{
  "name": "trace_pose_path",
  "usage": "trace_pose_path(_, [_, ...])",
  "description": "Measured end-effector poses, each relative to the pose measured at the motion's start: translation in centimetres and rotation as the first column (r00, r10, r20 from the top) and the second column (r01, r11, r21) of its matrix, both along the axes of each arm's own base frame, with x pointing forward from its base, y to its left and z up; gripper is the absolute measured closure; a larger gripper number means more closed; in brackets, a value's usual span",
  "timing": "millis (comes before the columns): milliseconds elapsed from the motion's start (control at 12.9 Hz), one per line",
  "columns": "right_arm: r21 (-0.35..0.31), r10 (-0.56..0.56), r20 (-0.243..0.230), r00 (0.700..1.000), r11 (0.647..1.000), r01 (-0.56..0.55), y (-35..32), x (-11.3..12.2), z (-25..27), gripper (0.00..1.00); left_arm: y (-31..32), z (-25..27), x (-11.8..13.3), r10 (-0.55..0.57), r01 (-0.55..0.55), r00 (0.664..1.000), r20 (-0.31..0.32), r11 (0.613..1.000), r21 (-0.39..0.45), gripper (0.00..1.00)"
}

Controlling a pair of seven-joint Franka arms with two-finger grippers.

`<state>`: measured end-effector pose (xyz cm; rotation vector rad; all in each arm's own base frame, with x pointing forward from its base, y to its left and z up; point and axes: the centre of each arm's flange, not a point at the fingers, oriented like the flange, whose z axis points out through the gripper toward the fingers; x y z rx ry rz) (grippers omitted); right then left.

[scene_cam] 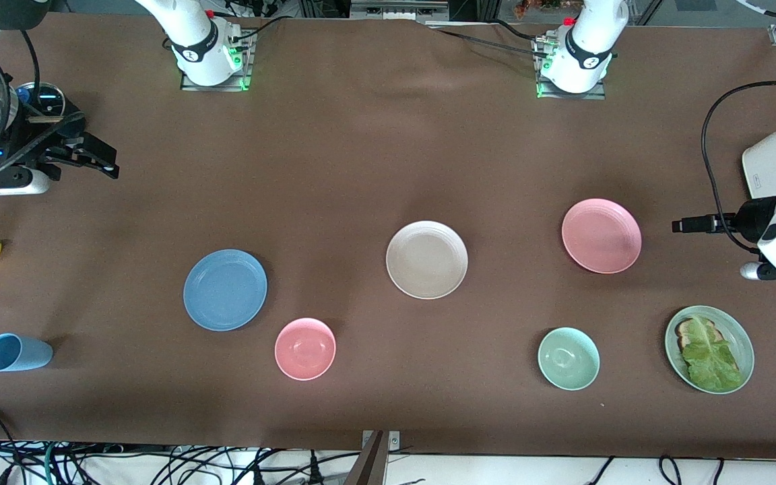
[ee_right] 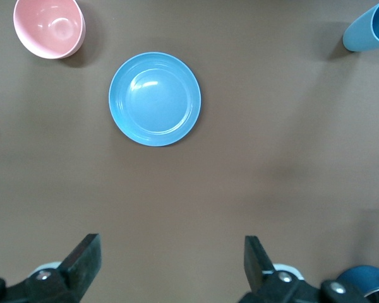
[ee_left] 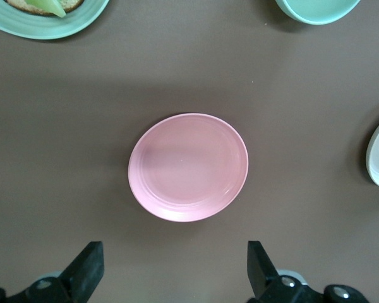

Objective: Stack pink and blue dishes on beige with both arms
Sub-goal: 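Lower the left gripper to the pink plate rim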

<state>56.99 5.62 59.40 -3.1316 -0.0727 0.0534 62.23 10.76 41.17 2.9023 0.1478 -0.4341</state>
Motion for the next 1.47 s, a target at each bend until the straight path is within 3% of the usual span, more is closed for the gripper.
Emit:
trace_pose_path(310, [0.0,0.0,0.0,1.0,1.0,0.0,0.0,0.0,0.0,0.0,3.1,-6.5,0.5,-0.037,0.038,0.998,0.053,0.999,-0.019,0.0])
trace_pose_path(853, [0.0,-0.001,0.0,1.0,1.0,0.001,0.0,0.0,0.0,0.0,6.1,-16.3,-4.1,-0.016,0.034,0.989,0.147,0.992,-0.12,0.0])
trace_pose_path(1473, [0.0,-0.001,0.001,1.0,1.0,0.001,0.0,0.0,0.0,0.0,5.7,-20.0,-7.7,0.012,0.011,0.979,0.206,0.994,-0.11,0.0])
